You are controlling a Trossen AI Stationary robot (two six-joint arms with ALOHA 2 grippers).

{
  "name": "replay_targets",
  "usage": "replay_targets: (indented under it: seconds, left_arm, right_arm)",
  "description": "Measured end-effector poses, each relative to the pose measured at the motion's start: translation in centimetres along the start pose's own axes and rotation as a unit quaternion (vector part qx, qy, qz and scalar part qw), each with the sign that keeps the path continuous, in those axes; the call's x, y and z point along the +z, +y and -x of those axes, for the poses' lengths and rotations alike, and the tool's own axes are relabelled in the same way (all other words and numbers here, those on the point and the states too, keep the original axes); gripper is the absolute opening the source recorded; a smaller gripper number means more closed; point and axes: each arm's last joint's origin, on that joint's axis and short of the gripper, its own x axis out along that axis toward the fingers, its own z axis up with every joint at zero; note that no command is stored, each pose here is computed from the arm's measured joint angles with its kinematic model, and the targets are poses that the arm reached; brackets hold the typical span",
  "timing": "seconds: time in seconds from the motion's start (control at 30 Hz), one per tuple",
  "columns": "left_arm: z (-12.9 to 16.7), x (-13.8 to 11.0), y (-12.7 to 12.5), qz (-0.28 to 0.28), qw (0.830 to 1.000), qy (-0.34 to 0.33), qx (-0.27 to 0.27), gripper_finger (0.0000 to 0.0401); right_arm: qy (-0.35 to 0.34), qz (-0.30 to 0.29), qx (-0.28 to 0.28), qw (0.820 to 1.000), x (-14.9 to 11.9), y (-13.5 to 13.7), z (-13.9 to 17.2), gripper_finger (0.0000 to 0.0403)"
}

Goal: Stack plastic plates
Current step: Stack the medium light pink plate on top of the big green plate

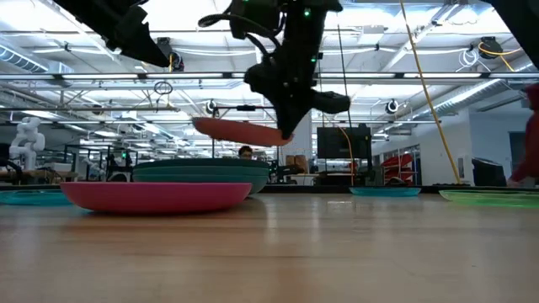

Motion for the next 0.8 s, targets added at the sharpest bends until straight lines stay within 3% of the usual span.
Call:
replay_targets:
  seconds: [0.17, 0.57, 0.8]
  left_arm:
    - [0.0, -0.01, 0.0, 0.0, 1.0, 0.0, 0.0, 0.0149]
    - [0.0, -0.03, 0.0, 0.0, 1.0, 0.001, 0.0, 0.0149]
    - [0.0, -0.04, -0.01, 0.001, 1.0, 0.002, 0.0, 0.0149]
  right_arm:
    - [-0.017, 0.028, -0.017, 0.999, 0.34, -0.41, -0.11, 0.0009]
    - [-0.027, 0.025, -0.029, 0.999, 0.49, -0.72, -0.1, 0.0012]
    - [-0.034, -0.008, -0.023, 0.999, 0.39, -0.79, -0.19, 0.0041]
